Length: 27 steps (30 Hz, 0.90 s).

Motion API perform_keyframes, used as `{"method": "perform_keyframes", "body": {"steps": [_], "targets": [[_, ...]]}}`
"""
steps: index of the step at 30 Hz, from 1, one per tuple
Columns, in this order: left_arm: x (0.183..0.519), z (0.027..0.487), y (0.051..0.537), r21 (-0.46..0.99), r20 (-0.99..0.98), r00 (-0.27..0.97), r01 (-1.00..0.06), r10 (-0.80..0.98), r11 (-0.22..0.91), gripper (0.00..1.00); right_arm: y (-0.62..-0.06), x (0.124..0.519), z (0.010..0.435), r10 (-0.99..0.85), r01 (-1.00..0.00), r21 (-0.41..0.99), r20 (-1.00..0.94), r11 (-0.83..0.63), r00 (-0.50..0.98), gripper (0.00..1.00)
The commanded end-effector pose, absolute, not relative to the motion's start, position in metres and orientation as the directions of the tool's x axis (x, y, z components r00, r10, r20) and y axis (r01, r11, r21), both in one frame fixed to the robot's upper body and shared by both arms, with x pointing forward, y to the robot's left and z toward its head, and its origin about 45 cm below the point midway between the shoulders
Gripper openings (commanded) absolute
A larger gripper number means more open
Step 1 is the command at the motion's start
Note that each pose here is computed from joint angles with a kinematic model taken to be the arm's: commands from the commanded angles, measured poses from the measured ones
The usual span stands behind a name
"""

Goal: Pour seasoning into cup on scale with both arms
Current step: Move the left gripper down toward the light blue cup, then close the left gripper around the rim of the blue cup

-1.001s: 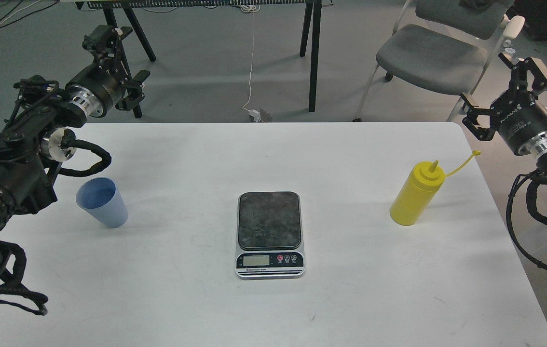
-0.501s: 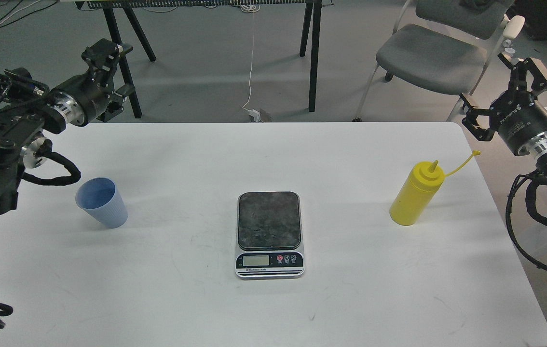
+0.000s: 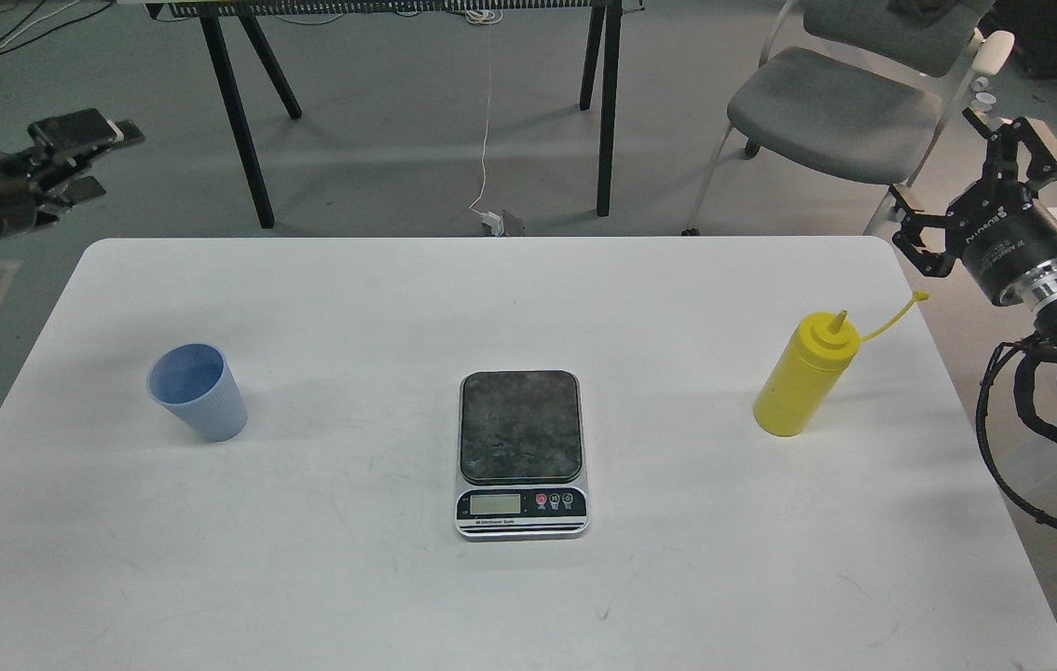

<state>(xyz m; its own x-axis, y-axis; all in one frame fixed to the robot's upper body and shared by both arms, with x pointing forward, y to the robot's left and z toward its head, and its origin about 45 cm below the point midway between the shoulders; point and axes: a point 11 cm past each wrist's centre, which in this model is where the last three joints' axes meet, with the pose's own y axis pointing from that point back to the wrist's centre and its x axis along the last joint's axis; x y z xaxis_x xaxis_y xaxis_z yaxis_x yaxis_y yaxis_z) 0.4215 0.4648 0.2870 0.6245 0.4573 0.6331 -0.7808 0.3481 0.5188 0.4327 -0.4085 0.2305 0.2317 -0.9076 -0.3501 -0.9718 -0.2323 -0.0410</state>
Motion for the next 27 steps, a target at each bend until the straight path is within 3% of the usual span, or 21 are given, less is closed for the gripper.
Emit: {"method": "perform_keyframes", "body": {"steps": [1,3,8,20,27], "targets": [[0.394,0.277,0.450,0.595,0.616,0.718,-0.693,0.323,0.406,0.99,-0.407,0.432,0.229,-0.906,-0.971,-0.039,-0.353,-0.234,0.233,0.99],[0.380,0.254,0.443,0.649,0.581,0.768,-0.637,0.268,0.416,0.99,-0.407,0.432,0.229,-0.906,-0.971,-0.039,-0.353,-0.234,0.233,0.99],[0.368,0.224,0.454,0.697,0.651,0.755,-0.634,0.074,0.334,0.99,-0.407,0.432,0.229,-0.906,-0.971,-0.040,-0.353,-0.235,0.233,0.99],[0.364,0.207,0.462,0.704,0.657,0.751,-0.643,0.067,0.302,0.99,-0.404,0.433,0.229,-0.904,-0.970,-0.040,-0.356,-0.239,0.237,0.99],[0.353,0.174,0.466,0.725,0.635,0.768,-0.630,0.082,0.279,0.99,-0.403,0.433,0.228,-0.903,-0.970,-0.039,-0.358,-0.241,0.239,0.99]]}}
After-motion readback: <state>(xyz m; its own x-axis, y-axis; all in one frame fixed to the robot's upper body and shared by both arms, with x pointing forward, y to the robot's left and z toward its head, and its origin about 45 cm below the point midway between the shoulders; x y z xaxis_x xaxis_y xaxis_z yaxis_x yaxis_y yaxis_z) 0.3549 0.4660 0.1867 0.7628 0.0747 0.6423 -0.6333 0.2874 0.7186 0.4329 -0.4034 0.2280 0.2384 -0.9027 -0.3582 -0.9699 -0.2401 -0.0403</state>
